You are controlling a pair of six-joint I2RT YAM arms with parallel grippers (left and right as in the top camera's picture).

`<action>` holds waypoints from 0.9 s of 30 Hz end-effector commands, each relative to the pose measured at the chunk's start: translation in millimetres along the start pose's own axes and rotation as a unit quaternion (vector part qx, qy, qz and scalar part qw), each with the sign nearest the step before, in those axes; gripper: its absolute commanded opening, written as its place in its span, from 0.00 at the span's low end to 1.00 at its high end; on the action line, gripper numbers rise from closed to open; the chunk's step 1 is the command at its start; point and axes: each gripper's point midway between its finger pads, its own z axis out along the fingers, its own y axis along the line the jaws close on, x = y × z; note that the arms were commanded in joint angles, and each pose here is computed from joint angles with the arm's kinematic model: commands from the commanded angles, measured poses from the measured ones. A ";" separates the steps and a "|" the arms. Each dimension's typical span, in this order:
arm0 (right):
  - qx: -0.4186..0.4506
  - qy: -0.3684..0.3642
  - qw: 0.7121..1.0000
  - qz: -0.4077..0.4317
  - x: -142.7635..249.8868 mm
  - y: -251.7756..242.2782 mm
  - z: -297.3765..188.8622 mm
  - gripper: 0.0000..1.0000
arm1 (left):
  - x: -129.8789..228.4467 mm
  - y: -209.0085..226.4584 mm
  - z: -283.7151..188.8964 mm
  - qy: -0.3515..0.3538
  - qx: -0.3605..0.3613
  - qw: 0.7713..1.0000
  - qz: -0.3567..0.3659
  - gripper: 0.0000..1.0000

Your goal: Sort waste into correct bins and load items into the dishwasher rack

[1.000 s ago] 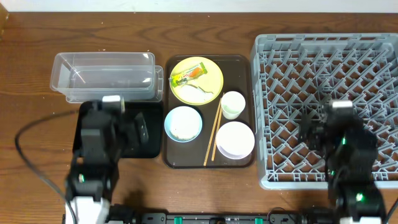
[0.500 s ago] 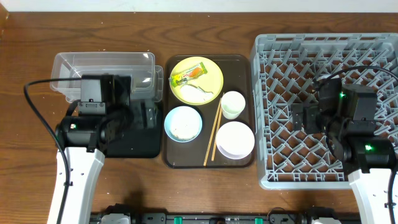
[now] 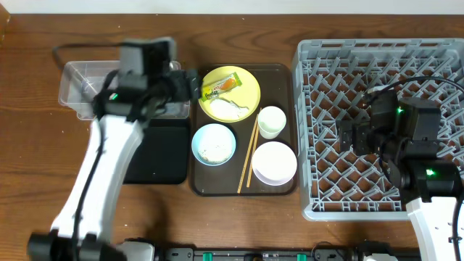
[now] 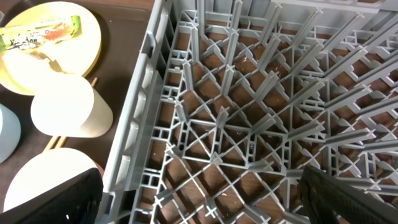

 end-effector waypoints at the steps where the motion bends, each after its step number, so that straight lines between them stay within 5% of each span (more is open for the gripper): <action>1: -0.002 -0.017 1.000 0.006 -10.9 0.1 -7.4 0.99 | 1.3 -9.8 29.4 0.015 -0.011 1.000 0.011 0.93; 12: -0.003 -0.017 1.000 0.006 -10.9 0.2 -7.4 0.99 | 63.6 -27.0 114.5 0.116 -0.012 0.992 0.042 0.92; 27: -0.003 -0.016 1.000 0.006 -10.7 0.3 -7.3 0.99 | 92.9 -1.2 168.8 0.143 -0.060 0.987 0.049 0.85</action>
